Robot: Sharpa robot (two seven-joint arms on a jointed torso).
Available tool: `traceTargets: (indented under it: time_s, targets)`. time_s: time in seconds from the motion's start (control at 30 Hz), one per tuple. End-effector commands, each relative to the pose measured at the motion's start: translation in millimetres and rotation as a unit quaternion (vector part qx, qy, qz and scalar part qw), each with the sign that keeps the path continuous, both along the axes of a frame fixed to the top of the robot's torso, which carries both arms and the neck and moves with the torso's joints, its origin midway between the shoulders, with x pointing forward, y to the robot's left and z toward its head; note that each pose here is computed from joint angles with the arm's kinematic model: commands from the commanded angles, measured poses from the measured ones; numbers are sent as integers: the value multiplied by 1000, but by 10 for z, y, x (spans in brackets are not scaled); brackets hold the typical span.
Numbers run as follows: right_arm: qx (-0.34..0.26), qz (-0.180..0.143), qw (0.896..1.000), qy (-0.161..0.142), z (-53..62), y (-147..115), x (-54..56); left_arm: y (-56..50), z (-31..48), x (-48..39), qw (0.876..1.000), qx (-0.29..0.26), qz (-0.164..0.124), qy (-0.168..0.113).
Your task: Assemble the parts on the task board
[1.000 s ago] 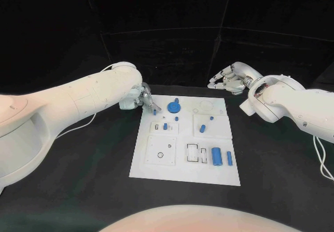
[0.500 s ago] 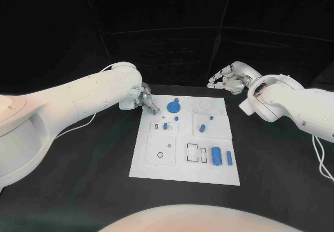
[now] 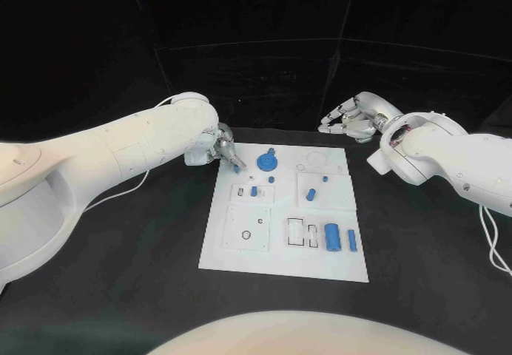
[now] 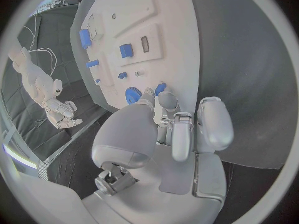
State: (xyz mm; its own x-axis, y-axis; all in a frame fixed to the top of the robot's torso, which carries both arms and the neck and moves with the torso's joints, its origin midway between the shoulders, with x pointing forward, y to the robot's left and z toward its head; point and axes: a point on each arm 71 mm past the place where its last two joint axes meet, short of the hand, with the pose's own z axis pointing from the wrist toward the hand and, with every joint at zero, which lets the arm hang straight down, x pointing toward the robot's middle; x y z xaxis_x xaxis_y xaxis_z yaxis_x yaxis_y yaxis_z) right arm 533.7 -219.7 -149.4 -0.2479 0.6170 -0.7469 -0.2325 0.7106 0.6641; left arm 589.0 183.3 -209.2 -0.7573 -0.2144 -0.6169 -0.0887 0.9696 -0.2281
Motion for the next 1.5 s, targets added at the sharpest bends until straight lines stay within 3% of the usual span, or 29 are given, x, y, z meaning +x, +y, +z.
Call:
traceTargets:
  time_s: [0.03,0.4,0.73,1.1,1.23,1.5]
  targets:
    - [2,1,1000,-3,16,8,3,-15,17,11,1000,-20,2,-5]
    - [-2,2,1000,3,7,7,1,9,8,2,1000,-28,8,7]
    - [-4,1,1000,6,3,-1,-1,59,52,-20,998,-61,27,-10]
    - [-5,-1,1000,8,1,-27,-1,133,159,-235,995,-82,48,-42]
    - [-5,-2,1000,7,2,-34,-1,132,183,-368,993,-89,46,-57]
    - [-5,-1,1000,7,2,-34,-2,66,90,-562,994,-85,25,-70]
